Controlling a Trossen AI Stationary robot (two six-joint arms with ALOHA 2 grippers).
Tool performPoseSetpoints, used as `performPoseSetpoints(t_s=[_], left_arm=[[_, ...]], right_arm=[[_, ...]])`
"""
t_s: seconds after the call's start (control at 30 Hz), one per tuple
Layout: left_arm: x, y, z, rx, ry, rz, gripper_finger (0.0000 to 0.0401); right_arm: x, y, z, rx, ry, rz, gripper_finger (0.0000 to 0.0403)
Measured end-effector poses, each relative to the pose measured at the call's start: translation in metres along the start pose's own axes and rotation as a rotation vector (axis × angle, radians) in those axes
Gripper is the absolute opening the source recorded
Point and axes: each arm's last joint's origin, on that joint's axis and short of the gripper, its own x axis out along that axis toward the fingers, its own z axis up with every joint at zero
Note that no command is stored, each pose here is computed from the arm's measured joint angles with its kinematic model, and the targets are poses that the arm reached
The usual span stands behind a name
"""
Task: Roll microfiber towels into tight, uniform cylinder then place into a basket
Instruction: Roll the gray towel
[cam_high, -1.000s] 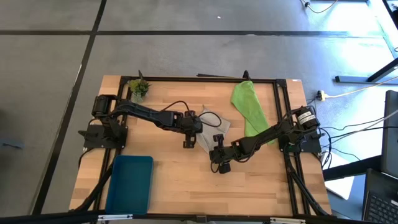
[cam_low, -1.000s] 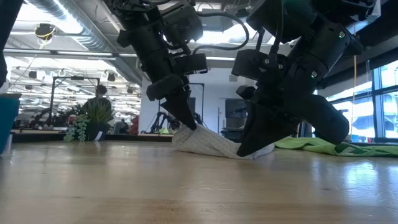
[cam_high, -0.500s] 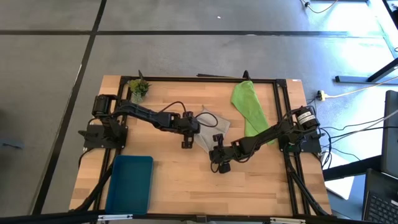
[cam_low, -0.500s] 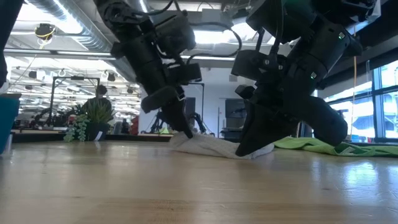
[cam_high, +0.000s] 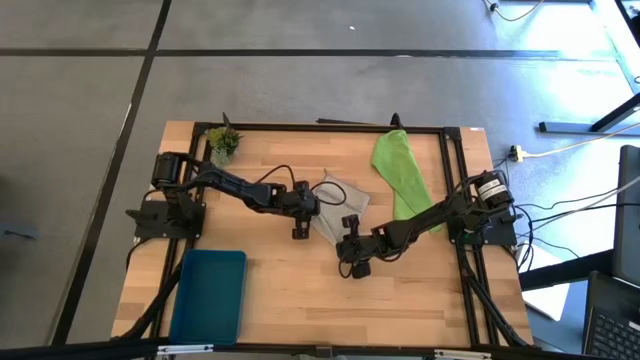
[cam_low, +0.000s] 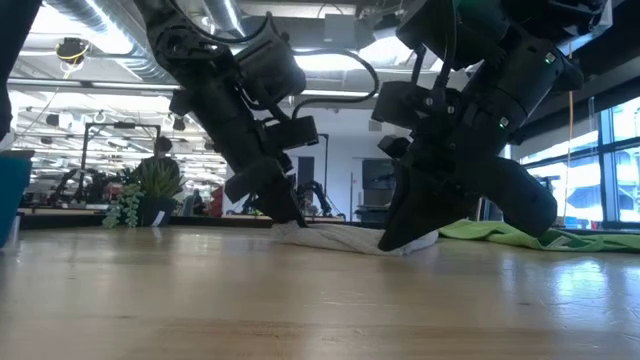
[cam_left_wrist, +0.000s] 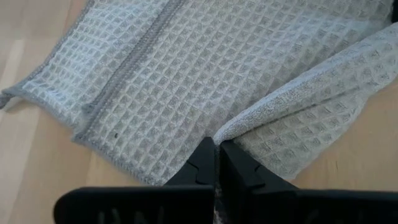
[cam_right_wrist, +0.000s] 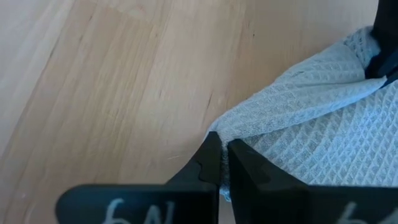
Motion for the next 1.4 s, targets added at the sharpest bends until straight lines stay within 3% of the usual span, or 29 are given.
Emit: performPoseSetpoints(t_s=[0.27,0.4,0.77,1.0,1.2,1.4], left_arm=[[0.002,-0.001,-0.003,0.003,0.023,-0.011,0.0],[0.002,-0.003,-0.005,-0.015,0.042,-0.015,0.0],[-0.001,-0.02,-0.006,0.028,0.06,-0.008,0.0],[-0.003,-0.029,-0.007,0.041,0.072,-0.002,0.0],[-0.005,-0.037,-0.008,0.063,0.073,0.001,0.0],[-0.006,-0.044,-0.008,0.078,0.074,-0.006,0.0]], right_arm=[[-0.008,0.0,0.015,-0.03,0.029,-0.031,0.0015],[-0.018,-0.005,0.019,0.019,0.046,-0.059,0.0015],[-0.031,-0.012,0.02,0.205,0.057,-0.061,0.0015],[-0.035,-0.031,0.02,0.411,0.046,-0.07,0.0015],[-0.03,-0.046,0.01,0.585,0.118,-0.05,0.0015],[-0.025,-0.056,-0.001,0.667,0.17,-0.07,0.0015]])
